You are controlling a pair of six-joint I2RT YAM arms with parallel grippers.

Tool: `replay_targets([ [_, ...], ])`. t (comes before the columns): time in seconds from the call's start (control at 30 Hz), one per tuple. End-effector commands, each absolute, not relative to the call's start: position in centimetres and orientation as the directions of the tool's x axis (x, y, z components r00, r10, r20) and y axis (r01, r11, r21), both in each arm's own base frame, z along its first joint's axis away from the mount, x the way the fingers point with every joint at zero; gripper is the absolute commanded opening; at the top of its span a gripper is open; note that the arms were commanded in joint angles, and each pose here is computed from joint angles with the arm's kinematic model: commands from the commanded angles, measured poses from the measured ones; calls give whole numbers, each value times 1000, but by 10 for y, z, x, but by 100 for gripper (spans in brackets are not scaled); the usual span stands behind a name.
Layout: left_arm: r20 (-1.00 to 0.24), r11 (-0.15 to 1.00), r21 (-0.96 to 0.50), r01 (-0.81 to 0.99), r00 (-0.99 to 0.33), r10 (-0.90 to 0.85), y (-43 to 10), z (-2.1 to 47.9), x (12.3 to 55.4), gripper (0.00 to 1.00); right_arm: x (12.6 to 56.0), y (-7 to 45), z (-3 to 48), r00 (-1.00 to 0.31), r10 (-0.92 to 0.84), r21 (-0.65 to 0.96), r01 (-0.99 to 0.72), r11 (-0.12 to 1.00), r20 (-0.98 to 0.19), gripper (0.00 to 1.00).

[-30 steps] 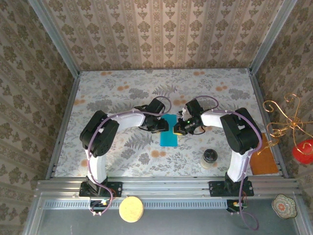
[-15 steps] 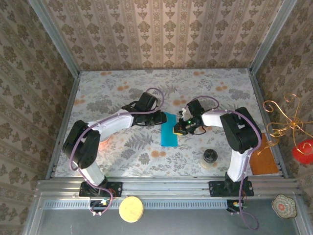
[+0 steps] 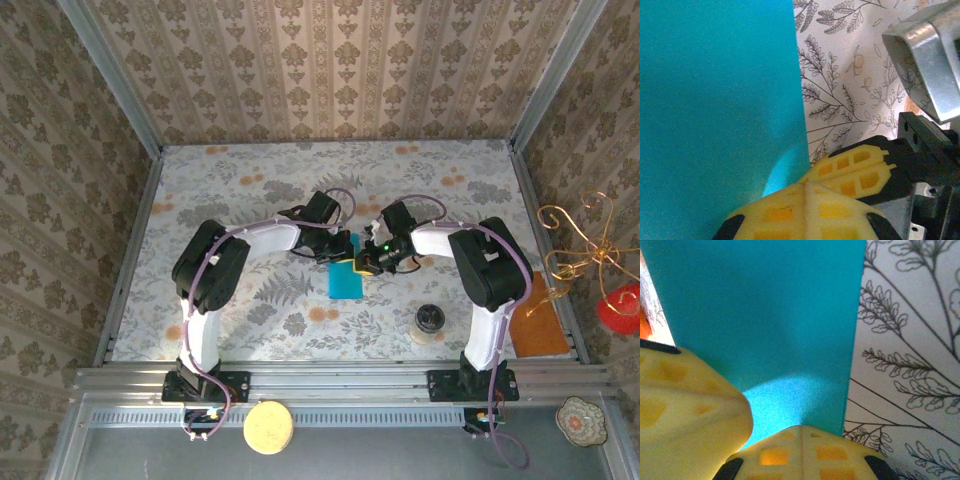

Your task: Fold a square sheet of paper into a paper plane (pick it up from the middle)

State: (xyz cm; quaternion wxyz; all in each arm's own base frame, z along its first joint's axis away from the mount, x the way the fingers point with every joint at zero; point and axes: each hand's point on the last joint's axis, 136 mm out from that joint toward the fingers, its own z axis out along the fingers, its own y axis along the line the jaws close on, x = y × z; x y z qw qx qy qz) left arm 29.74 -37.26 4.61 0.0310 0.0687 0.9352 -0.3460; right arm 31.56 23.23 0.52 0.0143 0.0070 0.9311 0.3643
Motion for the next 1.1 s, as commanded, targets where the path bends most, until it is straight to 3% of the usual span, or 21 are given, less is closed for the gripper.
replay_targets([
  [0.0,-45,758,-639,132,-990,134,-375,36,287,0,262,178,-77,-981,73,387,138,912,178,3],
  [0.53,-26,759,-624,187,-975,219,-327,10,280,0,248,158,-95,-961,140,270,203,941,238,3],
  [0.77,2,771,-625,124,-987,161,-280,3,287,0,244,150,-98,-954,168,230,226,946,249,3],
  [0.9,-42,769,-630,106,-994,103,-259,22,297,0,248,152,-94,-956,171,245,230,942,240,3],
  [1.07,-155,675,-718,171,-984,84,-289,71,311,0,249,154,-92,-956,167,257,228,939,240,3],
])
